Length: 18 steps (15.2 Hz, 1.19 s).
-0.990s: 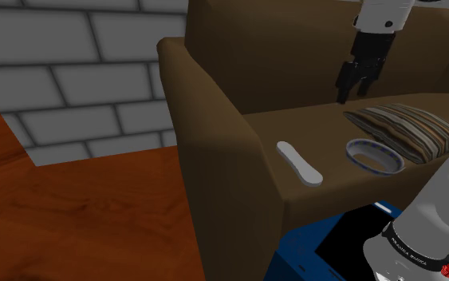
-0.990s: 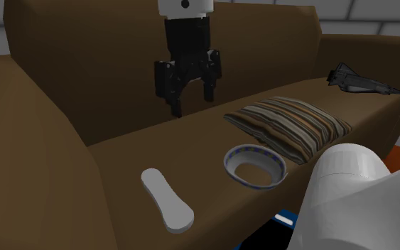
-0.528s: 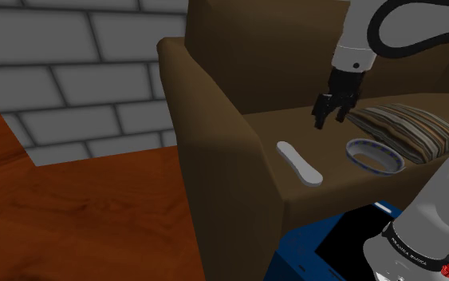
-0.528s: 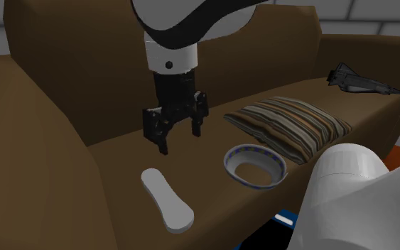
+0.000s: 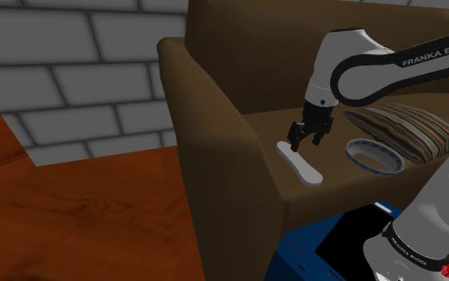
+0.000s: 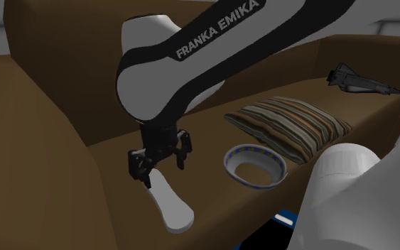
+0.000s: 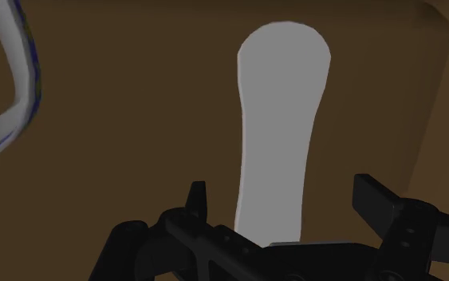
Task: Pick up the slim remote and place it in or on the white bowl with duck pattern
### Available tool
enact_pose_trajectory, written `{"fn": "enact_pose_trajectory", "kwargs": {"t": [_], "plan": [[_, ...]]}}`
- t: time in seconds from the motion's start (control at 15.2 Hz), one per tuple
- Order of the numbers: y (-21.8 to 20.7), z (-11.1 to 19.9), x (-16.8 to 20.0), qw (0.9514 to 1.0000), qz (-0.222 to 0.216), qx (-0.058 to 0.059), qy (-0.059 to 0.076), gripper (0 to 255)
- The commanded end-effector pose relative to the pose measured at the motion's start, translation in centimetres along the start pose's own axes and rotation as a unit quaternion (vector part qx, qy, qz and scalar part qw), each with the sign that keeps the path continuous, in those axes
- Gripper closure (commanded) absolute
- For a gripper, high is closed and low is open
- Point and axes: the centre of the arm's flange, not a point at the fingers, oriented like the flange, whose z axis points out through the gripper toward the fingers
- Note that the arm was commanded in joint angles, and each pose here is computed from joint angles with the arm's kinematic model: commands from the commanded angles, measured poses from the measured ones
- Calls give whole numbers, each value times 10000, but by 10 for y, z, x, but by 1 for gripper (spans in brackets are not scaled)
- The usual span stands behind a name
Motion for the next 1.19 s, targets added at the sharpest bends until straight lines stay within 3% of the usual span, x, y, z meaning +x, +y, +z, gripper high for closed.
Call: {"fn": "enact_pose_trajectory", "kwargs": {"t": [0.0,0.53,0.99,1.06,1.12], "plan": [[-6,20,6,10000,68,23,42,0],[-6,60,6,10000,68,23,42,0],[-6,60,6,10000,68,23,42,0],[-6,60,6,10000,68,23,42,255],[-6,60,6,10000,68,23,42,255]]}}
